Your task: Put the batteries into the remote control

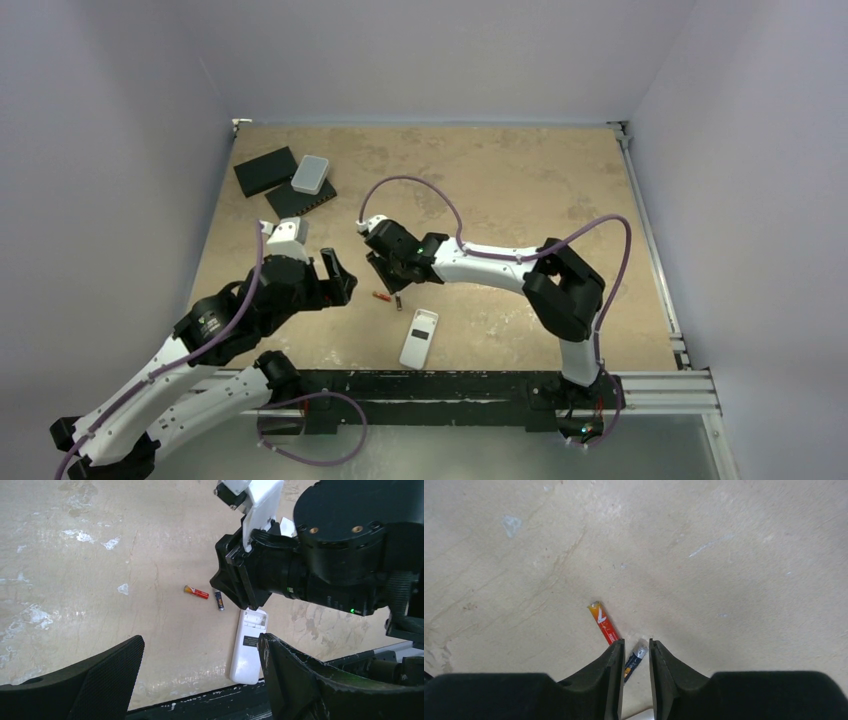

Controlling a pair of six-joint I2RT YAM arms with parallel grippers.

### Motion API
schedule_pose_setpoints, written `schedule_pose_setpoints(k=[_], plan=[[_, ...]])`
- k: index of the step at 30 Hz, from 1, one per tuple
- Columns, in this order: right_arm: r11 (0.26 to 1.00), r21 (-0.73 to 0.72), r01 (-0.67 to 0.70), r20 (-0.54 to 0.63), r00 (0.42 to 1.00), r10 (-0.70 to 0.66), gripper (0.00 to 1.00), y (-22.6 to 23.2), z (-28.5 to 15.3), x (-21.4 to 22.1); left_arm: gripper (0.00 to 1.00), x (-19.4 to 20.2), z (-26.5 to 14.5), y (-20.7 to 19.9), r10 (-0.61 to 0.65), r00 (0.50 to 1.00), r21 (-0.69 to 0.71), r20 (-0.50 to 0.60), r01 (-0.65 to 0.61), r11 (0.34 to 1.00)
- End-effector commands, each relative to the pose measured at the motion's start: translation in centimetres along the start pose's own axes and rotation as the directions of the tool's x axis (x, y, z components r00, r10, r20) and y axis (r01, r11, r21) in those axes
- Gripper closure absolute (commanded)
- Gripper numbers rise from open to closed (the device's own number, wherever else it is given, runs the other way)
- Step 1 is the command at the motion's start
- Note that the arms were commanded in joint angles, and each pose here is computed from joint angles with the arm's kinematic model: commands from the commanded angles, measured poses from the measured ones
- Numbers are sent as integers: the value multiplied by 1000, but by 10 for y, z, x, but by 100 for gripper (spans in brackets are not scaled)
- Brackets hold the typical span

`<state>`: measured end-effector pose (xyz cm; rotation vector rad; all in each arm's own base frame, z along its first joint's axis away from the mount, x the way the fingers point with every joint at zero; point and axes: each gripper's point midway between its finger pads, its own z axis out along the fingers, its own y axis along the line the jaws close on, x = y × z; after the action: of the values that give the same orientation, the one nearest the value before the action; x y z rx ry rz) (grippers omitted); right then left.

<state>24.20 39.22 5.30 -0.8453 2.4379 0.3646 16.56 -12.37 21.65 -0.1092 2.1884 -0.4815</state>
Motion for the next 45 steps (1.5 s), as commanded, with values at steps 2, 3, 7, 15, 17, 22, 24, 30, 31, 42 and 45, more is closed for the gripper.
schedule_pose_setpoints(k=[2,3,7,15,17,22,24,30,31,42,45], plan=[[999,-22,31,96,995,-29,67,6,-25,-36,15,-7,-4,4,-17,999,-13,31,17,1000],[998,-37,40,89,995,-37,67,9,-23,-35,15,-7,-4,4,-19,999,-12,33,19,1000],[991,-104,89,62,995,-83,64,19,-16,-25,15,-8,-6,4,-24,999,-7,39,24,1000],[976,-165,143,34,990,-139,58,26,-2,-8,14,-8,-5,2,-18,999,4,42,17,1000],[971,-183,153,30,988,-150,58,29,0,-5,14,-8,-5,2,-17,999,4,41,17,1000],[966,-186,178,10,984,-179,57,28,8,1,14,-7,-4,2,-13,999,0,37,13,1000],[965,-185,185,2,982,-187,57,28,11,4,14,-7,-4,2,-13,999,1,38,13,1000],[961,-185,206,-21,977,-214,57,26,19,12,14,-8,-5,3,-20,999,0,44,20,1000],[960,-186,209,-25,976,-217,57,26,20,14,14,-8,-5,3,-20,999,-1,44,20,1000],[952,-147,268,-79,956,-281,62,21,28,39,13,-7,-2,2,-14,999,-4,36,14,1000],[950,-137,281,-93,951,-295,64,22,30,47,13,-7,-2,2,-13,999,-5,36,13,1000]])
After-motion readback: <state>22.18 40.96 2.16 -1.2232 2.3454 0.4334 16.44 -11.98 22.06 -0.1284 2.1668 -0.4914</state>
